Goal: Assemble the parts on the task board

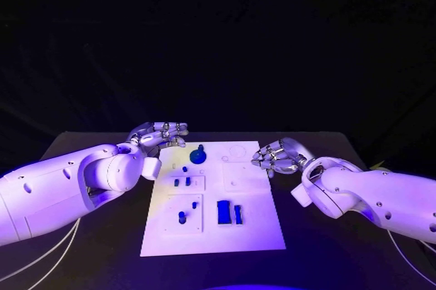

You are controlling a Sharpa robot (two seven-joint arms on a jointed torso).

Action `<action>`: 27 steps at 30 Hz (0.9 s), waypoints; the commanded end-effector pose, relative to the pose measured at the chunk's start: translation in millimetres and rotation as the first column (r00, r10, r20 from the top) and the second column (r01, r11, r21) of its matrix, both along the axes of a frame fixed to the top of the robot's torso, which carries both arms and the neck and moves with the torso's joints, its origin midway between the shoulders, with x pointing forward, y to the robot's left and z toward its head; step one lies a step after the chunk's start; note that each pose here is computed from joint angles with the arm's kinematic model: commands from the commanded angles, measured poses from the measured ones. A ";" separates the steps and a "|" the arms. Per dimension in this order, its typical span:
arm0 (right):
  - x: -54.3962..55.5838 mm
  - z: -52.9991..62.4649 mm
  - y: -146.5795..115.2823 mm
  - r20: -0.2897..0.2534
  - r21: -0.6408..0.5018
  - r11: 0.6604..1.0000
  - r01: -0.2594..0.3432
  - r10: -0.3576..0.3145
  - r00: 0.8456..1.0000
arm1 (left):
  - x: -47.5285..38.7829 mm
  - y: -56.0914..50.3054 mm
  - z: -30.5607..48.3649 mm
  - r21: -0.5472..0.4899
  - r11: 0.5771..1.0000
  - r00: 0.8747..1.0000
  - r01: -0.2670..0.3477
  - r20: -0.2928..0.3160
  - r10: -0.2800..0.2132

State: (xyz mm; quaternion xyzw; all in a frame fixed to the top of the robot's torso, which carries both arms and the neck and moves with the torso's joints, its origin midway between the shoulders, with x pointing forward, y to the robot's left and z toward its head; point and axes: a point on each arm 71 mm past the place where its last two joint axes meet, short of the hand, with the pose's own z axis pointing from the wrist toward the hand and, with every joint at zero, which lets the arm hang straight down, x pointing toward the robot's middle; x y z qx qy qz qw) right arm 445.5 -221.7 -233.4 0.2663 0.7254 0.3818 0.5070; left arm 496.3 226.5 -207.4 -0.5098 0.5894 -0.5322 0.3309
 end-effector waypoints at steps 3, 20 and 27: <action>32.8 7.6 -10.7 -0.002 0.337 0.941 0.038 -0.039 0.999 | 14.7 3.5 -0.9 -0.061 0.993 0.992 -0.102 0.065 0.106; 84.7 7.7 -22.7 0.032 0.368 0.918 0.146 -0.169 0.985 | 36.7 -5.5 -11.5 -0.034 0.986 0.984 -0.162 0.075 0.164; 64.8 5.7 -4.4 0.032 0.449 0.875 0.180 -0.217 0.976 | 18.0 -14.0 -15.8 0.001 0.981 0.974 -0.194 0.115 0.193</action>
